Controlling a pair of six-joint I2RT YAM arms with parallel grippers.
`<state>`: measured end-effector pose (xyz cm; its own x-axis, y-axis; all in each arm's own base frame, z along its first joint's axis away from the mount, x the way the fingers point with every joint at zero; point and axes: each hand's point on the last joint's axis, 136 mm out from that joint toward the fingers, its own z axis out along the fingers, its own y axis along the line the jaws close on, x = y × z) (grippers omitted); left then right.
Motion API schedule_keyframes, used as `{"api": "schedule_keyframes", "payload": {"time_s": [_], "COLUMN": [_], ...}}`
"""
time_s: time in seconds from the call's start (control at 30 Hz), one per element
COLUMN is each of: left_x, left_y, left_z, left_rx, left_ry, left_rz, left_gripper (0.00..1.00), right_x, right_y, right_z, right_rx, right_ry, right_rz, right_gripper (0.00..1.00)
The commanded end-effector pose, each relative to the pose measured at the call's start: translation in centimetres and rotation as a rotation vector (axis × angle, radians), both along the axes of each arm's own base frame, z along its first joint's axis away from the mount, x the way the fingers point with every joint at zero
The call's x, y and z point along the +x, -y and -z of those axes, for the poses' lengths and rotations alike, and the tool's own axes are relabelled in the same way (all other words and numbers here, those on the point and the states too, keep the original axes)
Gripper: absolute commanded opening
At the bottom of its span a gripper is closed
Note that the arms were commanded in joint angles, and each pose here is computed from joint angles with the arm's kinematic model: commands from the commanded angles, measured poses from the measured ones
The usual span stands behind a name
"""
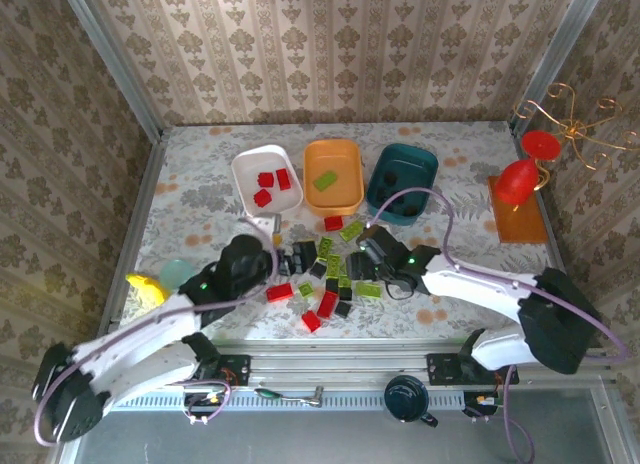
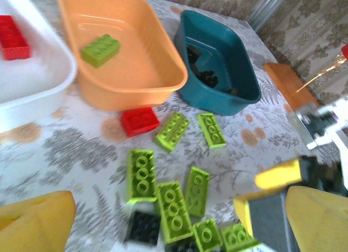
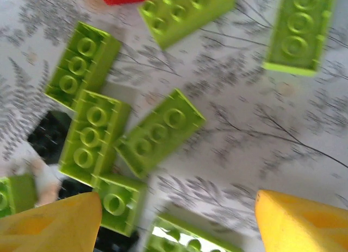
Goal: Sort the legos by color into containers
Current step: Pick up the lego from the center of the table.
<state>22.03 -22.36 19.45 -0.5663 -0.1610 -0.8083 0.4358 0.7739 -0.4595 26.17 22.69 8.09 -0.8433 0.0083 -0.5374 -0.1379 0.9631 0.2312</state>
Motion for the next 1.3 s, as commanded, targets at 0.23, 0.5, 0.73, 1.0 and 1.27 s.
{"api": "schedule_keyframes", "payload": {"time_s": [0.23, 0.5, 0.73, 1.0, 1.27], "left_x": [-3.5, -4.1, -4.2, -4.1, -4.0], "left_y": [-8.3, -8.7, -8.3, -7.8, -7.4], "left_z": [3.6, 4.4, 4.5, 4.2, 4.0], "left_rx": [-0.015, 0.003, -0.009, -0.02, -0.026], "left_ry": [-0.035, -0.057, -0.058, -0.05, -0.048], "left_rz": [-0.203, -0.192, -0.175, -0.157, -0.146], "left_gripper": [1.0, 1.0, 1.0, 1.0, 1.0], "right_x": [4.7, 6.5, 7.5, 8.2, 8.9], "right_y": [-6.5, -7.0, -7.1, -7.9, -8.6], "right_z": [1.2, 3.0, 4.1, 5.6, 4.6], "right_rx": [0.045, -0.035, -0.115, -0.168, -0.117], "right_ry": [0.006, 0.009, 0.007, -0.02, 0.006], "right_rz": [0.148, 0.276, 0.3, 0.284, 0.233], "right_gripper": [0.71, 0.68, 0.63, 0.55, 0.34]}}
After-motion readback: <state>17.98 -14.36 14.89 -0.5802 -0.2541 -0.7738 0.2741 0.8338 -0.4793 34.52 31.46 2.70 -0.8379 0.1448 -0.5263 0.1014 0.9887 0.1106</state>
